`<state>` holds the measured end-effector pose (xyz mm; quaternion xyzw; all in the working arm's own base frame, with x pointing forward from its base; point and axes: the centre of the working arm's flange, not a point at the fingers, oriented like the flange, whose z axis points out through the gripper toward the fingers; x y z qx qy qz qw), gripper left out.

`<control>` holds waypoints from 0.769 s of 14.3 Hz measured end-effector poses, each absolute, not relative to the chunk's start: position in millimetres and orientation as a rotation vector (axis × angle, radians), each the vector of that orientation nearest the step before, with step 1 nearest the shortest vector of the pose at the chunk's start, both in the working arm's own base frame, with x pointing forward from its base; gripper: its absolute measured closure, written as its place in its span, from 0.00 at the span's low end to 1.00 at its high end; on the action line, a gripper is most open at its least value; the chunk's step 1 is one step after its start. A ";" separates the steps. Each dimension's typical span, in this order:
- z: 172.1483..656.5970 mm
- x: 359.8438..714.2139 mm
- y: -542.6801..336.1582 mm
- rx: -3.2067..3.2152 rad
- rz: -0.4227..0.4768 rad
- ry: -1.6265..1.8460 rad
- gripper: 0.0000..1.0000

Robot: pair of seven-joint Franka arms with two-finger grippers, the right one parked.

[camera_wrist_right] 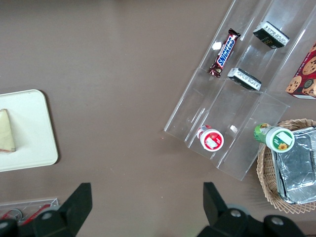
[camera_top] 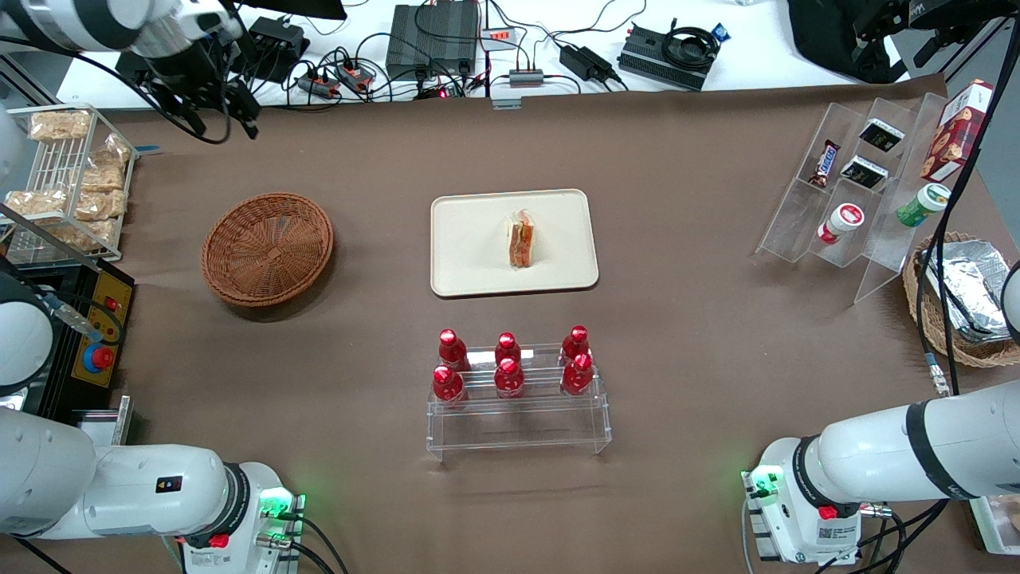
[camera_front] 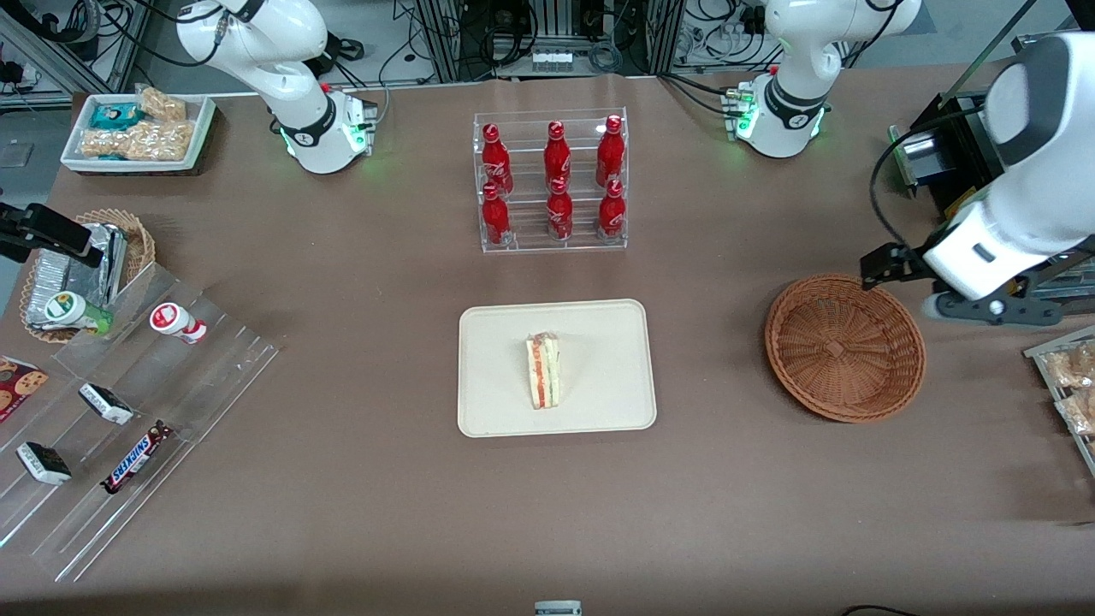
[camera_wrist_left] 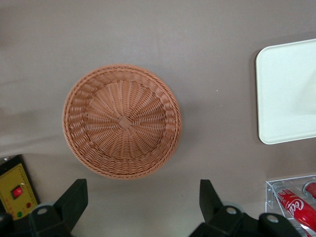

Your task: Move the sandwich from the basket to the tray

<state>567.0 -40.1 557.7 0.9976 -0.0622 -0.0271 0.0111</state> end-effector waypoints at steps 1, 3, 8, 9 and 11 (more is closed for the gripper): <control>569.9 566.2 -35.8 3.111 -0.050 -0.195 0.00; 588.1 562.9 -33.2 3.112 -0.016 -0.193 0.00; 591.9 560.0 -41.8 3.111 -0.023 -0.218 0.00; 592.0 559.9 -42.0 3.111 -0.024 -0.218 0.00; 592.4 559.4 -42.0 3.111 -0.026 -0.218 0.00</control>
